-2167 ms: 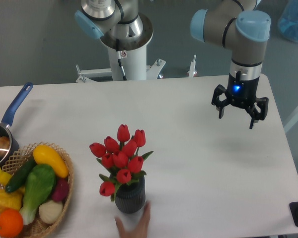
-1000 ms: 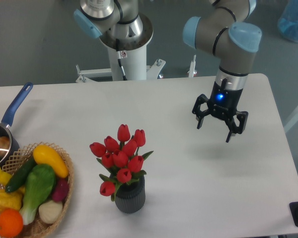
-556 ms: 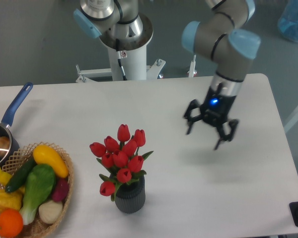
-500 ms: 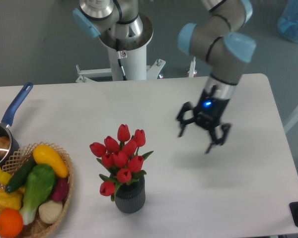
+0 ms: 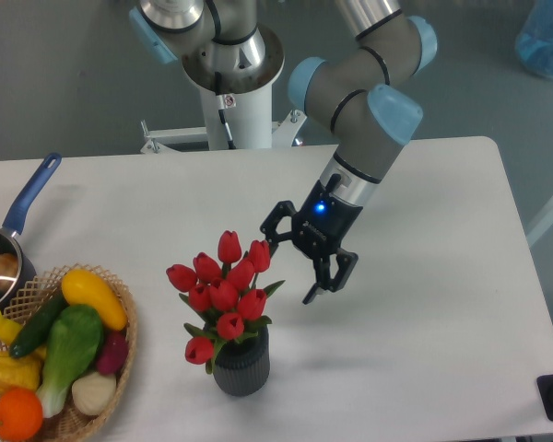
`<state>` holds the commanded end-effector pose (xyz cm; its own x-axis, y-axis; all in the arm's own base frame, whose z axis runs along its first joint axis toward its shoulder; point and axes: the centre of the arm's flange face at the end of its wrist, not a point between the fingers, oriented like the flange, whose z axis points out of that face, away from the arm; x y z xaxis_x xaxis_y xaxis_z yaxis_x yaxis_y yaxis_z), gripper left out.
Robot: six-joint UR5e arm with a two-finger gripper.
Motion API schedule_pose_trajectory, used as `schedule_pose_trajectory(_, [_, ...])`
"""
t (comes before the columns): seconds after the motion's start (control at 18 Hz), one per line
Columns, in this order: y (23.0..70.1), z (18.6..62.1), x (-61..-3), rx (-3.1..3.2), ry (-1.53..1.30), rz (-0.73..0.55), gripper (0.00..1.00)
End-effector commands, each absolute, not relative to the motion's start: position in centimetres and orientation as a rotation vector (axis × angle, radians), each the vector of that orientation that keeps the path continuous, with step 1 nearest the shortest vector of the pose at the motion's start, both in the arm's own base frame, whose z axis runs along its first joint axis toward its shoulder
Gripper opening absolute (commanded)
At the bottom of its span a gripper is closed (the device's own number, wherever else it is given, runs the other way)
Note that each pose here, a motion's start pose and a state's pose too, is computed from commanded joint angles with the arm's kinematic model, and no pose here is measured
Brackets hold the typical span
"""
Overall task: Pick up the flowers from the vase
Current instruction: 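Move the open gripper toward the red tulip stems above the black vase, then lower the gripper around the tulip stems and close it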
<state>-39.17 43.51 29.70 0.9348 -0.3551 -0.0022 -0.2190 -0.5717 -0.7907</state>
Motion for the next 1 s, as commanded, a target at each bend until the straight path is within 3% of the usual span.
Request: schedule_pose_trajectory(1.0, [45.8,32.0,-38.4,-1.894,0.369,-0.321,1.0])
